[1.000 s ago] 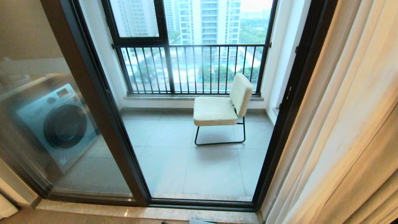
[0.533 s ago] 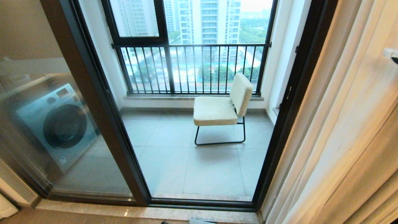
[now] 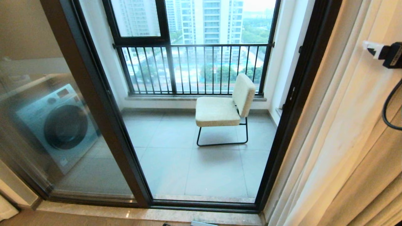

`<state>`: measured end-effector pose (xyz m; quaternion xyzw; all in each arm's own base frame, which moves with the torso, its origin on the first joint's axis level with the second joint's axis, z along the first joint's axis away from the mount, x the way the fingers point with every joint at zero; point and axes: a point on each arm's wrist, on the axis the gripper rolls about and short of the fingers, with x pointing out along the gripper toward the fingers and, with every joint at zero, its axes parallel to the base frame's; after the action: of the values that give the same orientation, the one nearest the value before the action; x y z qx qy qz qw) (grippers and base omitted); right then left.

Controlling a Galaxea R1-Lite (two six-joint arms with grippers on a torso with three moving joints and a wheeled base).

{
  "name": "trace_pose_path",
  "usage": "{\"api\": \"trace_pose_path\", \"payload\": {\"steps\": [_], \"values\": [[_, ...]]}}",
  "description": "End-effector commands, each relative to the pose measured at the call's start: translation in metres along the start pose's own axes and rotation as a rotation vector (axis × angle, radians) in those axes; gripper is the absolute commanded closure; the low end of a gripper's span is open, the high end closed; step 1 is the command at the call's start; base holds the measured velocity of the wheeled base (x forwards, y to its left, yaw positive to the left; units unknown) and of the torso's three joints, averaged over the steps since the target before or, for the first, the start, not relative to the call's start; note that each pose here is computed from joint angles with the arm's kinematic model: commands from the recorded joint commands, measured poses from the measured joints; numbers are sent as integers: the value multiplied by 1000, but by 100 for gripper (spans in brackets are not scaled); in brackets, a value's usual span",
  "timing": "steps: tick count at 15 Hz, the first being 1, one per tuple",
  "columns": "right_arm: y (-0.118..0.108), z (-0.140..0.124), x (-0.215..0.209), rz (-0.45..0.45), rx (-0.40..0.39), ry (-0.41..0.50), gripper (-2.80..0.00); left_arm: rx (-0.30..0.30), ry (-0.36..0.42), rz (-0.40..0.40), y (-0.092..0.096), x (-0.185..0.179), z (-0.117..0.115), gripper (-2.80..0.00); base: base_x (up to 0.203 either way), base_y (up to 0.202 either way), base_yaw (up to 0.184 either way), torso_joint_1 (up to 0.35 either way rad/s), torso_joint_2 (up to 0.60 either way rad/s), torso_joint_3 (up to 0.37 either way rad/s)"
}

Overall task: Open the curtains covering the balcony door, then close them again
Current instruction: Close the inner curtains on both sides

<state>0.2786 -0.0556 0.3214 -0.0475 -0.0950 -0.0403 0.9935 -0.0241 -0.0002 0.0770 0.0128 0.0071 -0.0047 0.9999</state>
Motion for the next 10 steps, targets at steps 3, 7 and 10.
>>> {"api": "trace_pose_path", "payload": {"steps": [3, 7, 10], "values": [[-4, -14, 23, -7, -3, -9, 0, 0, 0, 0, 0, 0, 0, 0, 0, 0, 0, 0, 0, 0], [-4, -10, 21, -5, -5, -26, 0, 0, 0, 0, 0, 0, 0, 0, 0, 0, 0, 0, 0, 0], [-4, -5, 19, -6, -8, -42, 0, 0, 0, 0, 0, 0, 0, 0, 0, 0, 0, 0, 0, 0]]}}
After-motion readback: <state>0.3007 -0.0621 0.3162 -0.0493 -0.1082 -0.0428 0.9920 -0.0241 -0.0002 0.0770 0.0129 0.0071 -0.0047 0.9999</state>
